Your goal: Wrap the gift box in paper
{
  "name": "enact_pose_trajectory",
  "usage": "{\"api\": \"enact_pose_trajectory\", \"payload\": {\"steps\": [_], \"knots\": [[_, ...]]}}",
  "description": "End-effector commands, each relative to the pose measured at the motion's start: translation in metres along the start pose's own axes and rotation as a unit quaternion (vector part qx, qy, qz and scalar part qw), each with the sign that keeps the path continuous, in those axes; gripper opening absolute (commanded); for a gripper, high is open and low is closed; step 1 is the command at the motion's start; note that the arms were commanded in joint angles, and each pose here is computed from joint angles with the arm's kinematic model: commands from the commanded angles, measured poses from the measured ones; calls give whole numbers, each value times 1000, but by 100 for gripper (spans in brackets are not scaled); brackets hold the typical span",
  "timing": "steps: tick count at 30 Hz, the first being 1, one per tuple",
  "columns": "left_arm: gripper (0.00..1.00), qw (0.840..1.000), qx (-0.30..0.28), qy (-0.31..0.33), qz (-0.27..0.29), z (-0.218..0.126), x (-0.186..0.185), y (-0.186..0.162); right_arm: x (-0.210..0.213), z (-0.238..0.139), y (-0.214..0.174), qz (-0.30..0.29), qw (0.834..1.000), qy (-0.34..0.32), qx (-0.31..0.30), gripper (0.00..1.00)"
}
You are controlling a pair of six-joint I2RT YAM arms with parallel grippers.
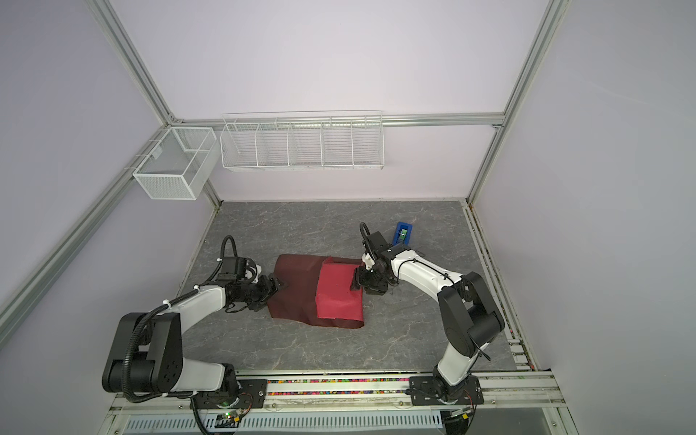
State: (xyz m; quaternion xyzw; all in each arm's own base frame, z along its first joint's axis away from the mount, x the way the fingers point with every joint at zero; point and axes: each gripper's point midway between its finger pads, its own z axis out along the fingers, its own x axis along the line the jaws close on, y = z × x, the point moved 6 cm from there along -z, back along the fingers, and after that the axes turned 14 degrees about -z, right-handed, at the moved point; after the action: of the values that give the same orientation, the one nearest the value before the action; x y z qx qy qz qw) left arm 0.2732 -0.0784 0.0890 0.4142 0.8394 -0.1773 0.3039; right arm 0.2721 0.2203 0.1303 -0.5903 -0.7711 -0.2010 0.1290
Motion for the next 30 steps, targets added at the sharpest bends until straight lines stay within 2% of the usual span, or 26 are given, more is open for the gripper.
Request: {"api": "enact_pose_trajectory", "payload": {"steps": [1, 7, 13, 22, 26, 30], "knots": [[83, 1000, -3, -24, 6, 6, 0, 19, -14, 7, -16, 12, 999, -31, 30, 64], [70, 998, 15, -60, -5, 16, -3, 33, -13, 5, -16, 12, 999, -31, 28, 64], [55, 1000, -13, -7, 9, 8, 5, 35, -13, 6, -16, 13, 999, -31, 28, 64], [20, 999, -29, 21, 39, -8, -1, 35, -11, 6, -17, 12, 999, -30, 30, 64], [9, 998, -37, 25, 50, -14, -4, 35, -10, 6, -17, 12, 999, -29, 28, 64], [4, 996, -45, 25, 66, -20, -7, 34, -9, 6, -17, 10, 999, -29, 28, 64]]}}
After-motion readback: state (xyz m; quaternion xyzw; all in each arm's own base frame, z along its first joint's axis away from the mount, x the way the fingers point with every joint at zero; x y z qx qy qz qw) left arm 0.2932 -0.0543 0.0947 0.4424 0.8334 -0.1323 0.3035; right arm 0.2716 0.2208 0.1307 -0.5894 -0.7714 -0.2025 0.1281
